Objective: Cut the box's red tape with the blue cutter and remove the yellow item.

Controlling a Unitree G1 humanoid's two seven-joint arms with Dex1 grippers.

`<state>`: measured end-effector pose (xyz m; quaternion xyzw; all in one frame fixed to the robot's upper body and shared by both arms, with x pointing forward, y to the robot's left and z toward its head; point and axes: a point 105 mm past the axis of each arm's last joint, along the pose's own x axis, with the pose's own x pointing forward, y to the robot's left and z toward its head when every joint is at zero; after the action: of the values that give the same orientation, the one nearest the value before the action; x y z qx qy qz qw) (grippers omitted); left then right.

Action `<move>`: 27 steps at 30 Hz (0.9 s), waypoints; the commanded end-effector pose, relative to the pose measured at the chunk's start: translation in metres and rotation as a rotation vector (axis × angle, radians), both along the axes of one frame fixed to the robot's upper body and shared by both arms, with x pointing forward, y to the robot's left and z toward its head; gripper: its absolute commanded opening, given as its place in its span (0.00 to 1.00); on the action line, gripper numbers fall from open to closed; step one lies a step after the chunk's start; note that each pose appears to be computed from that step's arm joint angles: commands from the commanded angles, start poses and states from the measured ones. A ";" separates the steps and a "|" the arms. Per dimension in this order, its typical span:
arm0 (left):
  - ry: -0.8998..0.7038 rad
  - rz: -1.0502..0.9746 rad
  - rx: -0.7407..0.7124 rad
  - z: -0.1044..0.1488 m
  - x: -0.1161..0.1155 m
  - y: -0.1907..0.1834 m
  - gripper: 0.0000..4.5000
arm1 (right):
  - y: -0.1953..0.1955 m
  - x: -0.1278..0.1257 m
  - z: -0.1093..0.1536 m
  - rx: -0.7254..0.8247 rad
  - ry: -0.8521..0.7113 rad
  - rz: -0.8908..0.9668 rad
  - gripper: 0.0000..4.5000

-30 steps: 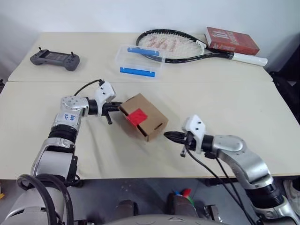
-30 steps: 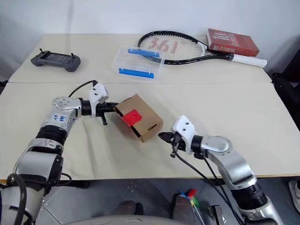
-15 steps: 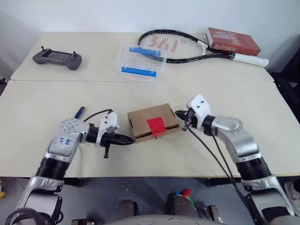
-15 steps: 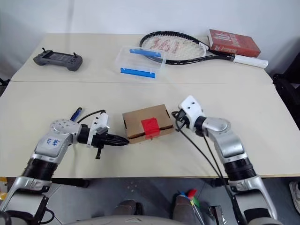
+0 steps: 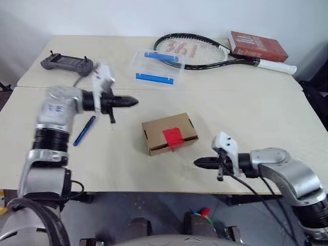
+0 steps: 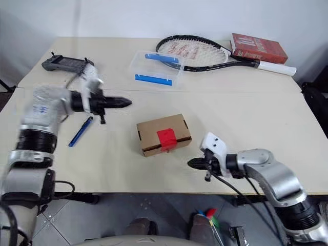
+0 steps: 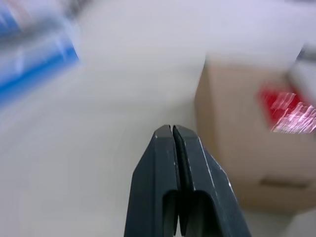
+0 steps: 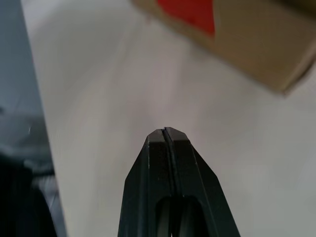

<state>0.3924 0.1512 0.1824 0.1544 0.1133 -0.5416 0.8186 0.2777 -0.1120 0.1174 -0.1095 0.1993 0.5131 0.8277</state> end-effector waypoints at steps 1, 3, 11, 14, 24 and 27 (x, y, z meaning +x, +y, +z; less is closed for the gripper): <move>0.023 -0.061 0.063 -0.018 0.000 -0.009 0.01 | 0.010 0.013 0.008 0.005 -0.073 -0.061 0.00; 0.080 -0.128 0.080 -0.030 -0.009 -0.016 0.01 | 0.010 0.028 0.014 0.011 -0.121 -0.121 0.00; 0.186 -0.293 0.040 -0.049 -0.054 -0.040 0.01 | -0.011 0.067 0.036 -0.024 -0.220 -0.197 0.00; 0.210 -0.290 0.007 -0.059 -0.065 -0.062 0.01 | -0.020 0.075 0.041 -0.039 -0.231 -0.178 0.00; 0.224 -0.229 -0.064 -0.066 -0.078 -0.115 0.01 | -0.022 0.097 0.044 -0.001 -0.236 -0.065 0.00; 0.225 -0.220 -0.065 -0.067 -0.080 -0.116 0.01 | -0.023 0.104 0.042 0.004 -0.241 -0.059 0.00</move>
<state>0.3170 0.0394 0.1092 0.0775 0.1835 -0.6378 0.7441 0.3795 -0.1372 0.1494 -0.1518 0.1237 0.4637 0.8641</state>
